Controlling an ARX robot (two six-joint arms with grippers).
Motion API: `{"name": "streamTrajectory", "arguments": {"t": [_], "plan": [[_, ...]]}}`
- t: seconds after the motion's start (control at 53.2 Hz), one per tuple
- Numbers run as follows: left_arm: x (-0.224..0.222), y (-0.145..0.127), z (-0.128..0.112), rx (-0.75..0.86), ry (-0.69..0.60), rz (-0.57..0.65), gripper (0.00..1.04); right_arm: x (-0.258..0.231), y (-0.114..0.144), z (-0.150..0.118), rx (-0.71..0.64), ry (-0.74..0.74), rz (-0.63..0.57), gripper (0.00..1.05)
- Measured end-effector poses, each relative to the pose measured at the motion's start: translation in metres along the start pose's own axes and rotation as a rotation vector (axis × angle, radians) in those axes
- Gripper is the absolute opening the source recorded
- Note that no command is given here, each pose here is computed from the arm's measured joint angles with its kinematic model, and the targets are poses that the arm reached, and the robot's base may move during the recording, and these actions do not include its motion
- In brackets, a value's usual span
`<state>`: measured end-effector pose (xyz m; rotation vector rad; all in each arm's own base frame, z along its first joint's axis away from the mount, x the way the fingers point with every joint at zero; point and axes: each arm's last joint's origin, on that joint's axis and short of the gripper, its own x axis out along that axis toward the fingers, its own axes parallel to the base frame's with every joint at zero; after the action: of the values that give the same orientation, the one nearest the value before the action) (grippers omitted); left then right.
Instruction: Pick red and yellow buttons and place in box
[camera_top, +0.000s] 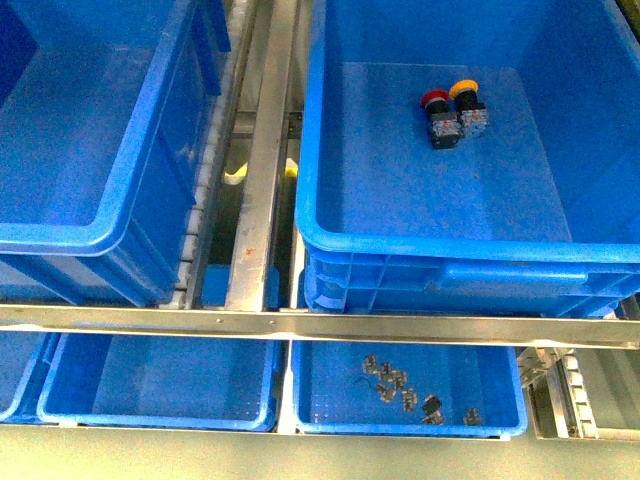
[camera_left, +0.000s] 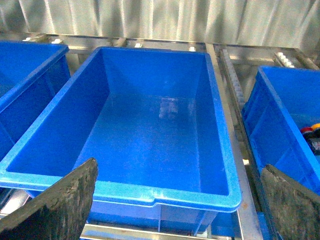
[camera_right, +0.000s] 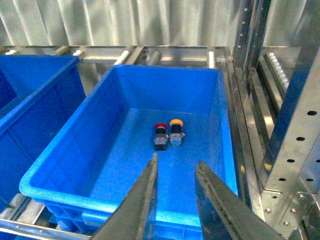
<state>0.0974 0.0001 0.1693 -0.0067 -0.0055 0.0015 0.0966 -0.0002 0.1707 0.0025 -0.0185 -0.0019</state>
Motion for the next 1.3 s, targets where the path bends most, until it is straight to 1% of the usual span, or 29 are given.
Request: {"name": "streamTrajectory", "arguments": {"t": [0.132,0.169,0.226,0.282,0.395,0.414,0.489,1.298], "plan": [[0.0,0.0,0.0,0.0,0.0,0.0,0.97,0.0,0.0,0.0,0.0,0.0,0.0,0.49],[0.0,0.0,0.0,0.0,0.0,0.0,0.97,0.0,0.0,0.0,0.0,0.0,0.0,0.54],[0.0,0.0,0.0,0.0,0.0,0.0,0.97,0.0,0.0,0.0,0.0,0.0,0.0,0.7],[0.0,0.0,0.0,0.0,0.0,0.0,0.97,0.0,0.0,0.0,0.0,0.0,0.0,0.8],[0.0,0.0,0.0,0.0,0.0,0.0,0.97,0.0,0.0,0.0,0.0,0.0,0.0,0.98],[0.0,0.0,0.0,0.0,0.0,0.0,0.97,0.0,0.0,0.0,0.0,0.0,0.0,0.99],[0.0,0.0,0.0,0.0,0.0,0.0,0.97,0.0,0.0,0.0,0.0,0.0,0.0,0.98],[0.0,0.0,0.0,0.0,0.0,0.0,0.97,0.0,0.0,0.0,0.0,0.0,0.0,0.98]]}}
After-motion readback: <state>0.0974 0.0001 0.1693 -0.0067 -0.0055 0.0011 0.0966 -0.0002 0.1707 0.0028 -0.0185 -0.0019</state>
